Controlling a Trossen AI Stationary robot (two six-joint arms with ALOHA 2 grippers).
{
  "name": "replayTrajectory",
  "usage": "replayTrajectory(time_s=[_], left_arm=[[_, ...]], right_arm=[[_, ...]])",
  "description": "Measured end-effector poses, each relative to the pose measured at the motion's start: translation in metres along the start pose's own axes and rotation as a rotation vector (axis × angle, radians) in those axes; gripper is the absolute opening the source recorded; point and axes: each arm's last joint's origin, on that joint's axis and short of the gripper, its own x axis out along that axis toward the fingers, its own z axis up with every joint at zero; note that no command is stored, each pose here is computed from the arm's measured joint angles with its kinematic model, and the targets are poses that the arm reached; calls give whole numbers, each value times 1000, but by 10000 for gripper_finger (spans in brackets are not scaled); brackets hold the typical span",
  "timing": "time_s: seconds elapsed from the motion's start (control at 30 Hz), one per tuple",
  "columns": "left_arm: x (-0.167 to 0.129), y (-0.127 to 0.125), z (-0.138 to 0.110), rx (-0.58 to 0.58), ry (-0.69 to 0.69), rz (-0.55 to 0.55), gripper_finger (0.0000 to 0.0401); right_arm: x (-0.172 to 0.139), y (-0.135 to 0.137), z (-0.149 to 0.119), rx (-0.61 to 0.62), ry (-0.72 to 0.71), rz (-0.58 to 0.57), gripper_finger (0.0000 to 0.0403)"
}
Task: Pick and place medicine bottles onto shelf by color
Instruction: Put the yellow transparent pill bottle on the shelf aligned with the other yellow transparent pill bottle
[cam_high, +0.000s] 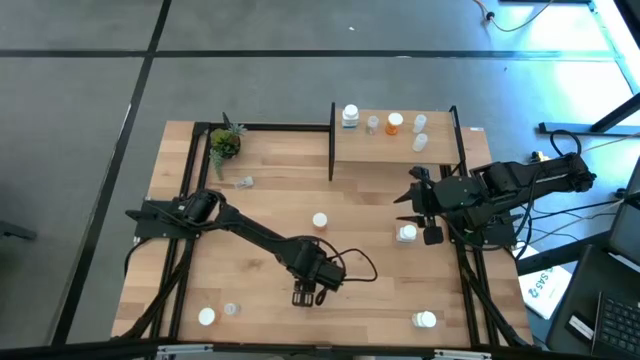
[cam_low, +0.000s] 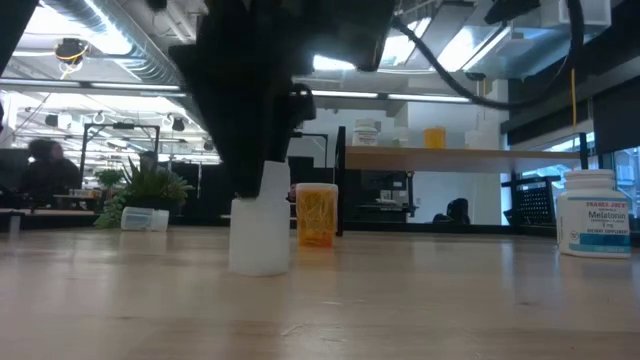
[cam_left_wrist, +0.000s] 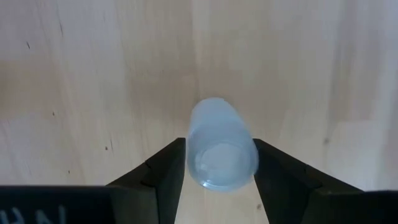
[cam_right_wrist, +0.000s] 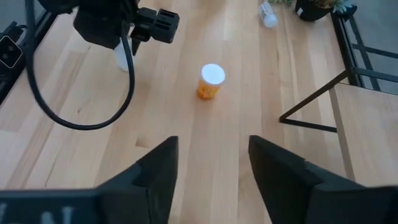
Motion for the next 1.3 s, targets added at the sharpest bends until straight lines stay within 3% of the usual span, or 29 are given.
replayTrajectory(time_s=[0.23,0.67,0.8,1.0,1.13,1.3], left_arm=[[-24,-5,8,5,-38,-30,174],[-76,-17,7,29,-93,123,174],[-92,-25,0,-17,-107,188,174],[-116,-39,-18,-164,-166,371,174],[-133,-55,-32,-234,-248,352,174],[-150,-75,-52,-302,-348,334,174]], right_arm=[[0,0,0,-1,1,0,203],[0,1,1,-55,-7,4,204],[2,5,8,-122,-63,15,204],[14,13,21,-185,-135,-26,204],[27,18,25,-279,-111,-68,204],[45,23,28,-309,-74,-71,204]])
